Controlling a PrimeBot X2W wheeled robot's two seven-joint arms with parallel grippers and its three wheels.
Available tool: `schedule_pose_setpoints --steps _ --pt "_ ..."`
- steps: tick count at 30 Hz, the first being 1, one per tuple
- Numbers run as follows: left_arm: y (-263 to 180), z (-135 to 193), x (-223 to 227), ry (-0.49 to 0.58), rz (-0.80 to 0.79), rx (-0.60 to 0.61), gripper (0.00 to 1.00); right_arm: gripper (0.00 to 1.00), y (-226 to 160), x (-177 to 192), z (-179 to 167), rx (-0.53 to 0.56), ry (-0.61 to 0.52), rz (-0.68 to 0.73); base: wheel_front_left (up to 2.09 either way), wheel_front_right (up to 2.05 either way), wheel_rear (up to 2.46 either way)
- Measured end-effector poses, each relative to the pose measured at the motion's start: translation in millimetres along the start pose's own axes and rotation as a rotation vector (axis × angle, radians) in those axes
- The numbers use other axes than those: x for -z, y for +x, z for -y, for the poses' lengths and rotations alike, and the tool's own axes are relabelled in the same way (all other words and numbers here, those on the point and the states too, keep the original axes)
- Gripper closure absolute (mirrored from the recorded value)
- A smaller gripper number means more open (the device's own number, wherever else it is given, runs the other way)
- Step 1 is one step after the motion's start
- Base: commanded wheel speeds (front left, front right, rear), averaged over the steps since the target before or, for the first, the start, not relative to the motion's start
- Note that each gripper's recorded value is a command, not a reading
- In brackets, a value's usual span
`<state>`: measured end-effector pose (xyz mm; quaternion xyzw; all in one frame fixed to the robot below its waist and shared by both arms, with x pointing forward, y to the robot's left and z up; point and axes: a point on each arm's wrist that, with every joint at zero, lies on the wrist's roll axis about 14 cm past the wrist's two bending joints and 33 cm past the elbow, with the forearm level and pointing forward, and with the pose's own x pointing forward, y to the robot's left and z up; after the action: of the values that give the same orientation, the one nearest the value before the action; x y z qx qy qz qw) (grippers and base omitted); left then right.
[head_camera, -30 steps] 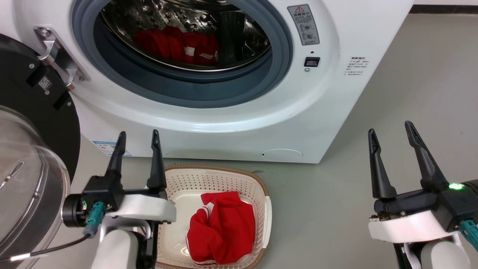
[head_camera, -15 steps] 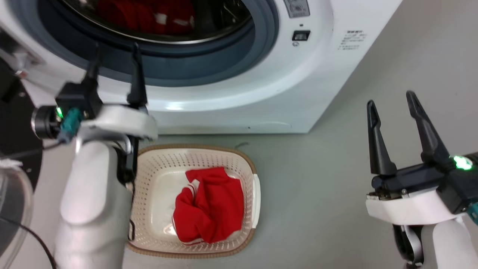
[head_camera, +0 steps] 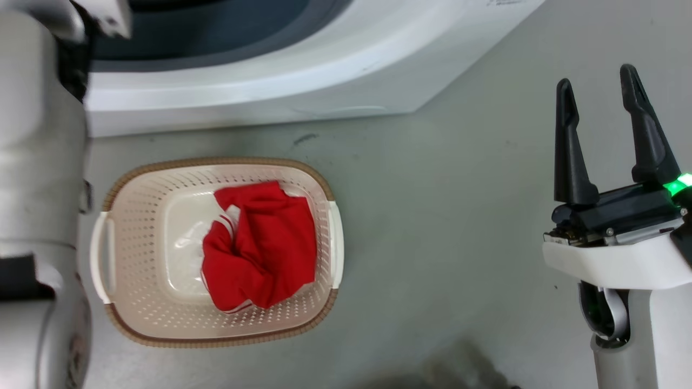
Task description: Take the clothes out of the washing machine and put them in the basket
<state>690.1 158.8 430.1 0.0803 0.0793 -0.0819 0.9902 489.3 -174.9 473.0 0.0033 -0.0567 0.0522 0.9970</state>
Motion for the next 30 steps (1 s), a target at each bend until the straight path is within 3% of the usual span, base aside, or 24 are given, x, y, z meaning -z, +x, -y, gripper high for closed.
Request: schedule_pose_setpoints --steps 10,20,30 --pt "62 -5 39 0.061 -0.253 0.024 0.00 0.00 2 39 22 0.052 -0.005 -0.080 0.00 0.00 0.00" --pt "75 -25 87 0.154 -0.592 -0.007 0.00 0.00 1 64 30 0.072 0.003 -0.130 0.00 0.00 0.00" --pt "84 -15 123 0.183 -0.671 0.004 0.00 0.00 -2 81 43 0.103 -0.013 -0.167 0.00 0.00 0.00"
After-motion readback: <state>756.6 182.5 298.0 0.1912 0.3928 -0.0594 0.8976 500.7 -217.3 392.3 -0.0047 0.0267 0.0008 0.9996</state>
